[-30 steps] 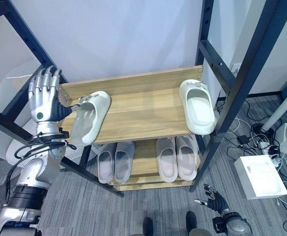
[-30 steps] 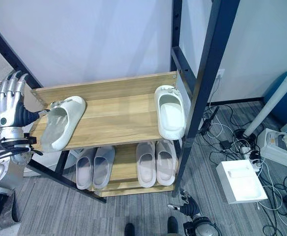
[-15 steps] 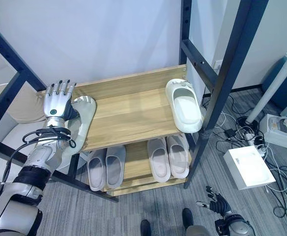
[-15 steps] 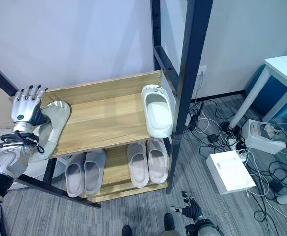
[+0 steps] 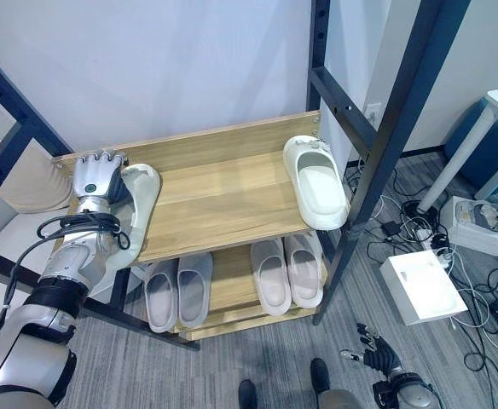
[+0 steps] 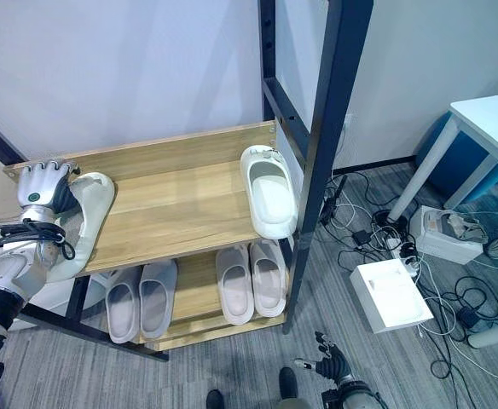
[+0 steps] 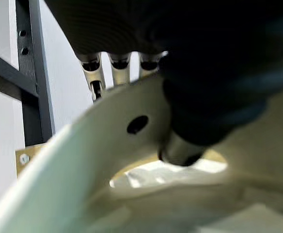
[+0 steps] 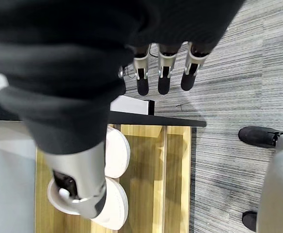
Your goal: Arrange the slippers neatly on the shoe rack.
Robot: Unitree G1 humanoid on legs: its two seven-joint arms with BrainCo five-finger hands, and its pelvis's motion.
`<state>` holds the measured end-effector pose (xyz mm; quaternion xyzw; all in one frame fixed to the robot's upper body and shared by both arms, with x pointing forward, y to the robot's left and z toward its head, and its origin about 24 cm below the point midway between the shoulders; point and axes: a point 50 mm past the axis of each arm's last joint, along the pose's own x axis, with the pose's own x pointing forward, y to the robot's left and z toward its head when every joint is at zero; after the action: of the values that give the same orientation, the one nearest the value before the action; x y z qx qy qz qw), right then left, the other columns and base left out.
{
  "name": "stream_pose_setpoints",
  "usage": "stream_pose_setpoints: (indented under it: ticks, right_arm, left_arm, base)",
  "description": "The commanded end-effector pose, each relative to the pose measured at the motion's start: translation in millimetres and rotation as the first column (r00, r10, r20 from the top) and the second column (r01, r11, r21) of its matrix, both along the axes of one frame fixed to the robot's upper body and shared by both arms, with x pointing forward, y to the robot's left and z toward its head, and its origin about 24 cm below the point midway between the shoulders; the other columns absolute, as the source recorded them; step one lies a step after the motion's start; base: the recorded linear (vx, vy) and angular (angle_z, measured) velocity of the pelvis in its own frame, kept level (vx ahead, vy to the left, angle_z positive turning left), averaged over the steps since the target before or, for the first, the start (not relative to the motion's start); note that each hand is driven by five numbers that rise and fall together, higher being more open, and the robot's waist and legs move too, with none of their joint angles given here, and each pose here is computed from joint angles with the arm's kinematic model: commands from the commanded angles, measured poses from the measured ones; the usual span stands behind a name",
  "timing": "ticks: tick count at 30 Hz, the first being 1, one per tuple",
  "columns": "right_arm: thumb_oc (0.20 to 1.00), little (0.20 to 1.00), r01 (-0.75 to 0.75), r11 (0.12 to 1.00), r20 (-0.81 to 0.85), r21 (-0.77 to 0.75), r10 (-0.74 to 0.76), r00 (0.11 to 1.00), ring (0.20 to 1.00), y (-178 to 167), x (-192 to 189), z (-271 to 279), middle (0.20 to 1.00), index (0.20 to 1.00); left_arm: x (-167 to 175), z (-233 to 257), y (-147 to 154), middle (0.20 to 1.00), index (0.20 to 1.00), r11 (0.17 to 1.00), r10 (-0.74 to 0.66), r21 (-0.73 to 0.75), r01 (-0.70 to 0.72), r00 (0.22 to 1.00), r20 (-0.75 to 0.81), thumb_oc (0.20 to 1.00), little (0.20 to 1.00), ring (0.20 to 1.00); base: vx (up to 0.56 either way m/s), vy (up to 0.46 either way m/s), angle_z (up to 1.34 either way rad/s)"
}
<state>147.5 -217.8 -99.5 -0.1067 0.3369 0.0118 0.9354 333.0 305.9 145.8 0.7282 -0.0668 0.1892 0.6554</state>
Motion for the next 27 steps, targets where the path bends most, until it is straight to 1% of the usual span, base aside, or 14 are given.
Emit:
stream_pose_setpoints:
  ticks: [1, 2, 3, 5, 6, 7, 8, 9, 10, 12, 14, 16, 20, 27]
  right_arm:
    - [1.000, 1.000, -0.012, 0.999, 0.125, 0.032, 0.008, 0.992, 1.000, 5.1, 22.6, 17.0, 1.000, 1.000]
    - [1.000, 1.000, -0.012, 0.999, 0.125, 0.032, 0.008, 0.992, 1.000, 5.1, 22.6, 17.0, 1.000, 1.000]
    - [1.000, 1.000, -0.007, 0.999, 0.136, 0.036, 0.002, 0.991, 1.000, 5.3, 25.1, 18.8, 1.000, 1.000]
    - [1.000, 1.000, -0.002, 0.999, 0.135, 0.038, -0.003, 0.991, 1.000, 5.3, 26.5, 18.6, 1.000, 1.000]
    - [1.000, 1.000, 0.000, 0.999, 0.136, 0.038, -0.005, 0.991, 1.000, 5.1, 26.6, 18.7, 1.000, 1.000]
    - [1.000, 1.000, 0.000, 0.999, 0.138, 0.042, -0.005, 0.990, 1.000, 5.7, 27.4, 19.0, 1.000, 1.000]
    - [1.000, 1.000, 0.001, 0.999, 0.143, 0.043, -0.007, 0.990, 1.000, 5.2, 28.7, 20.3, 1.000, 1.000]
    - [1.000, 1.000, 0.003, 0.999, 0.143, 0.043, -0.009, 0.990, 1.000, 5.0, 28.7, 20.4, 1.000, 1.000]
    - [1.000, 1.000, 0.009, 0.999, 0.147, 0.044, -0.015, 0.989, 1.000, 3.3, 29.1, 21.4, 1.000, 1.000]
    - [1.000, 1.000, 0.011, 0.999, 0.150, 0.035, -0.016, 0.988, 1.000, 0.4, 30.6, 22.8, 1.000, 1.000]
    - [1.000, 1.000, 0.018, 0.999, 0.155, 0.031, -0.023, 0.988, 1.000, -1.8, 31.7, 24.0, 1.000, 1.000]
    - [1.000, 1.000, 0.021, 1.000, 0.169, 0.017, -0.024, 0.985, 1.000, -7.0, 35.3, 27.9, 1.000, 1.000]
    - [1.000, 1.000, 0.037, 0.999, 0.171, 0.004, -0.037, 0.985, 1.000, -13.8, 34.7, 29.4, 1.000, 1.000]
    - [1.000, 1.000, 0.090, 0.996, 0.157, -0.001, -0.089, 0.984, 1.000, -25.0, 30.3, 27.7, 1.000, 1.000]
  left_arm:
    - [13.9, 62.8, -16.3, 0.200, 0.200, 0.992, -0.098, 0.099, 0.083, 0.982, 0.164, 0.200, 0.200, 0.200]
    - [14.0, 62.8, -16.4, 0.200, 0.200, 0.992, -0.098, 0.099, 0.083, 0.982, 0.164, 0.200, 0.200, 0.200]
    - [16.4, 68.6, -36.6, 0.200, 0.200, 0.980, -0.181, 0.114, 0.162, 0.967, 0.181, 0.200, 0.200, 0.200]
    - [18.2, 73.6, -61.2, 0.200, 0.200, 0.958, -0.276, 0.132, 0.253, 0.940, 0.200, 0.200, 0.200, 0.200]
    - [18.3, 73.8, -61.8, 0.200, 0.200, 0.958, -0.277, 0.132, 0.255, 0.940, 0.200, 0.200, 0.200, 0.200]
    - [19.9, 75.8, -72.5, 0.200, 0.200, 0.947, -0.314, 0.139, 0.290, 0.927, 0.203, 0.200, 0.200, 0.200]
    - [21.8, 80.7, -91.4, 0.200, 0.200, 0.923, -0.378, 0.155, 0.351, 0.902, 0.210, 0.200, 0.200, 0.200]
    - [22.0, 81.0, -92.1, 0.200, 0.200, 0.923, -0.380, 0.156, 0.353, 0.901, 0.210, 0.200, 0.200, 0.200]
    - [25.8, 82.7, -110.6, 0.200, 0.200, 0.901, -0.431, 0.159, 0.405, 0.878, 0.206, 0.200, 0.200, 0.200]
    - [30.8, 84.3, -128.4, 0.200, 0.200, 0.882, -0.469, 0.157, 0.445, 0.860, 0.199, 0.200, 0.200, 0.200]
    - [33.9, 85.0, -133.4, 0.200, 0.200, 0.878, -0.477, 0.154, 0.454, 0.857, 0.194, 0.200, 0.200, 0.200]
    - [44.6, 84.1, -146.2, 0.200, 0.200, 0.875, -0.481, 0.152, 0.460, 0.863, 0.156, 0.200, 0.200, 0.200]
    - [55.7, 77.2, -155.3, 0.200, 0.200, 0.881, -0.465, 0.147, 0.450, 0.880, 0.099, 0.200, 0.200, 0.200]
    - [65.2, 70.2, -159.8, 0.200, 0.200, 0.901, -0.429, 0.094, 0.423, 0.901, 0.063, 0.200, 0.200, 0.200]
  base:
    - [0.00, -0.025, 0.04]
    - [-0.01, -0.023, 0.06]
    - [-0.01, -0.023, 0.04]
    - [-0.01, -0.018, 0.01]
    - [-0.02, -0.025, 0.04]
    - [-0.03, -0.036, 0.02]
    - [-0.03, -0.036, -0.01]
    - [-0.03, -0.043, -0.02]
    - [-0.02, -0.028, -0.04]
    - [-0.02, -0.019, -0.01]
    - [-0.01, -0.009, -0.03]
    - [-0.01, -0.029, -0.13]
    - [0.00, -0.026, -0.36]
    - [0.01, -0.024, -0.11]
